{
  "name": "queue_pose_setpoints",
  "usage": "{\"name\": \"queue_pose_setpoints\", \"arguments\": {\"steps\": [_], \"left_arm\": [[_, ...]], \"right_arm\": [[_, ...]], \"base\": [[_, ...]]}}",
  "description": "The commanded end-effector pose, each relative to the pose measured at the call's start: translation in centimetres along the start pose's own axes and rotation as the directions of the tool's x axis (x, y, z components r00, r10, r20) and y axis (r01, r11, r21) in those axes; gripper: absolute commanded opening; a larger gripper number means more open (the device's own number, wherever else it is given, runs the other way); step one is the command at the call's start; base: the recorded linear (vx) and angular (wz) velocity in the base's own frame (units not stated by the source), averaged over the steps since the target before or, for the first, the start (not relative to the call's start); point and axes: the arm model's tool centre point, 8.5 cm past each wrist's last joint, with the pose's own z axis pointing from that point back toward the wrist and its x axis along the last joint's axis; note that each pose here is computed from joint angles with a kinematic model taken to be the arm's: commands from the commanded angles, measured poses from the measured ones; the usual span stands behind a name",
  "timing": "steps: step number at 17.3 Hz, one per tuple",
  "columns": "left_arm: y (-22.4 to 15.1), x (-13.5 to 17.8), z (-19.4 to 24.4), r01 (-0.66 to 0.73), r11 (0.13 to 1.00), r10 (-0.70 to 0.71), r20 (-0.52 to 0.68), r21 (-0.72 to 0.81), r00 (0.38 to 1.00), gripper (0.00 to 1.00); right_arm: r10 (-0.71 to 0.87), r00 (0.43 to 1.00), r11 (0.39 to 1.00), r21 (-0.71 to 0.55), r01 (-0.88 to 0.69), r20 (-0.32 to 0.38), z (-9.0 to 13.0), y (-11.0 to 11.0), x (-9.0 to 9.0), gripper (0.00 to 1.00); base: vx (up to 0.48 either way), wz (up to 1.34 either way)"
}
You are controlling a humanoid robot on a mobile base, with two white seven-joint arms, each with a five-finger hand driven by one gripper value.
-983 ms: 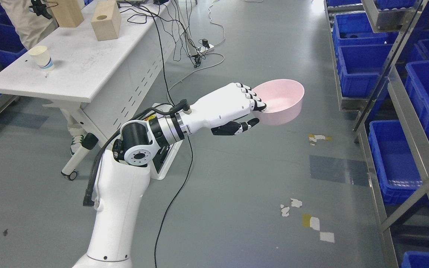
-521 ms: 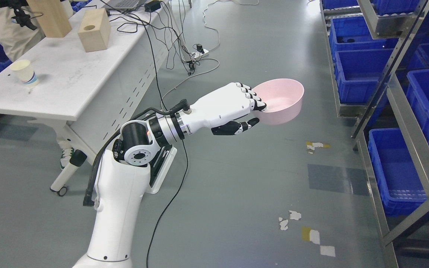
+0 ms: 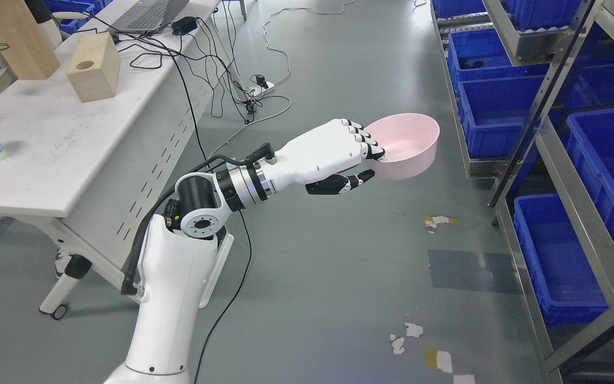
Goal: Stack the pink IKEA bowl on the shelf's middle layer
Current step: 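Hold the pink bowl in the left hand while the robot turns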
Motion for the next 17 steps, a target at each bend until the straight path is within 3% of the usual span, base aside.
{"name": "queue_pose_setpoints", "arguments": {"steps": [1,17], "left_arm": [[-0.3,0.2,-0.2,0.009,1.000,-0.008,0.015,-0.026,1.000,0.03],[0.7,0.2,-0.9,0.030,0.999,-0.029,0.038,-0.019,0.999,0.04]], "right_arm": [[0.002,1.000,1.000,-0.017,-0.002,-0.007,0.0,-1.0,-1.0,1.00],[0.002,1.000,1.000,-0.017,-0.002,-0.007,0.0,-1.0,-1.0,1.00]], "base": [[0.176,0.00],[0.123,-0.04]]}}
